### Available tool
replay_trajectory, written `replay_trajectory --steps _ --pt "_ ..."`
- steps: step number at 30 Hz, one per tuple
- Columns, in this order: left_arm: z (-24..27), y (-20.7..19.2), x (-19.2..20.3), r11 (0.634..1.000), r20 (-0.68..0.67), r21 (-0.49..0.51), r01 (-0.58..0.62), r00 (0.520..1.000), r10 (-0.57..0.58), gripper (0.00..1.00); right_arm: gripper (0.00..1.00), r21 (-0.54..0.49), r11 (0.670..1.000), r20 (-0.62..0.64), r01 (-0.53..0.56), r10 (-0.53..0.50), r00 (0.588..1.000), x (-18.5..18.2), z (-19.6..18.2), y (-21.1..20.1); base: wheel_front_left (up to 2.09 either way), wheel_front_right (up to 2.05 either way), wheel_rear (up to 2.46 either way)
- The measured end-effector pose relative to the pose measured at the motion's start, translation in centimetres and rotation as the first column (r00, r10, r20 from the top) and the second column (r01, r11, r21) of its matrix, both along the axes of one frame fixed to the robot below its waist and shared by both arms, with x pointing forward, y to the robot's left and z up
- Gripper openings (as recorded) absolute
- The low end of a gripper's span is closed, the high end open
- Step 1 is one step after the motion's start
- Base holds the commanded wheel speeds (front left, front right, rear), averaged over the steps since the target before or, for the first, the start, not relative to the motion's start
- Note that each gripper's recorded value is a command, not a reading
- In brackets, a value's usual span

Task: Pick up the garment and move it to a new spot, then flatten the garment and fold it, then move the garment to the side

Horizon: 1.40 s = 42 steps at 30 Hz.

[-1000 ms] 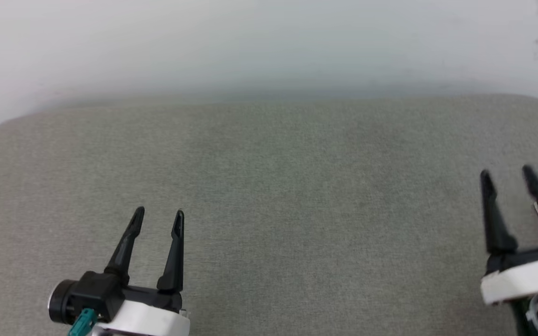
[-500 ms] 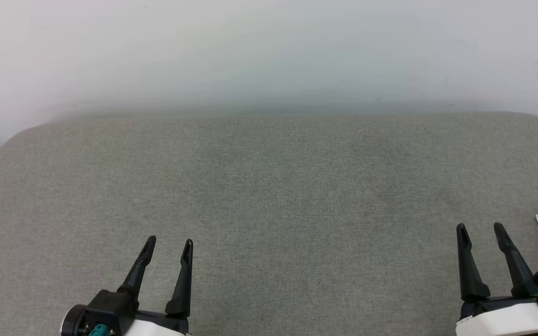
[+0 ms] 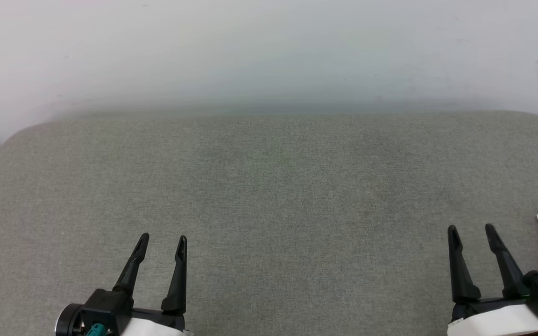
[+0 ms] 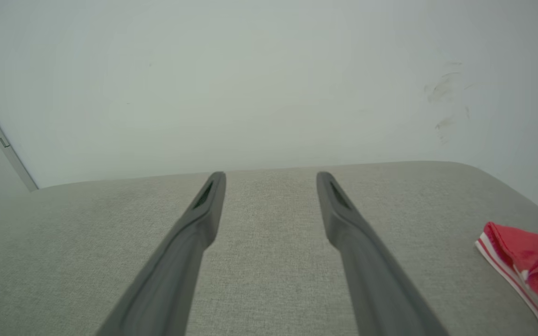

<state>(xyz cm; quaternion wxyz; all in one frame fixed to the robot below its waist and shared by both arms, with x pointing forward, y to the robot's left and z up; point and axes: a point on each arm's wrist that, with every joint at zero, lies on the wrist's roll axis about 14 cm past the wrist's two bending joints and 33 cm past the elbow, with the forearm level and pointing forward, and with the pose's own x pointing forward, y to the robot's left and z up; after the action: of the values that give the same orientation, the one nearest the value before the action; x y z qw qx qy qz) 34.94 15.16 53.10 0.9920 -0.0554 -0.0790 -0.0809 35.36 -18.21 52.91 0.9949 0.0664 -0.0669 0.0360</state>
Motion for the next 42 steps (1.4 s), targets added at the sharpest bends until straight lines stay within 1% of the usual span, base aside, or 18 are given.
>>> replay_trajectory --steps 12,13,18,22,27,33,42 --pt "-0.1 0.1 0.1 0.999 -0.008 -0.040 -0.011 1.000 0.011 1.00 1.00 -0.007 1.000 -0.007 -0.012 0.012 1.000 -0.1 -0.3 0.4 0.00 0.00 0.00" --pt "-0.2 0.1 0.1 0.999 -0.011 -0.042 -0.012 1.000 0.011 0.00 0.00 -0.008 1.000 -0.010 -0.011 0.011 1.000 -0.1 -0.4 0.4 0.00 0.00 0.00" --pt "-2.4 0.0 -0.5 0.999 -0.080 -0.051 -0.016 0.997 0.012 0.00 0.00 0.000 1.000 -0.066 -0.009 0.009 0.998 -0.3 -2.1 0.3 0.00 0.00 0.00" --pt "-2.7 0.4 -0.5 0.992 -0.107 -0.122 -0.032 0.994 0.019 0.00 0.00 0.073 0.997 -0.087 0.002 0.004 0.996 -0.4 -2.5 0.1 0.00 0.00 0.00" --pt "-3.1 0.8 -0.3 0.976 -0.136 -0.212 -0.052 0.990 0.024 0.00 0.00 0.167 0.986 -0.111 0.019 0.000 0.994 -0.3 -2.9 -0.2 0.00 0.00 0.00" --pt "-3.4 1.3 -0.1 0.948 -0.166 -0.309 -0.077 0.986 0.026 0.00 0.00 0.271 0.962 -0.134 0.039 -0.003 0.991 -0.2 -3.3 -0.5 0.00 0.00 0.00" --pt "-3.6 2.1 0.5 0.894 -0.196 -0.435 -0.108 0.980 0.023 0.00 0.00 0.410 0.910 -0.147 0.058 0.003 0.989 0.3 -3.3 -0.8 0.00 0.00 0.00"
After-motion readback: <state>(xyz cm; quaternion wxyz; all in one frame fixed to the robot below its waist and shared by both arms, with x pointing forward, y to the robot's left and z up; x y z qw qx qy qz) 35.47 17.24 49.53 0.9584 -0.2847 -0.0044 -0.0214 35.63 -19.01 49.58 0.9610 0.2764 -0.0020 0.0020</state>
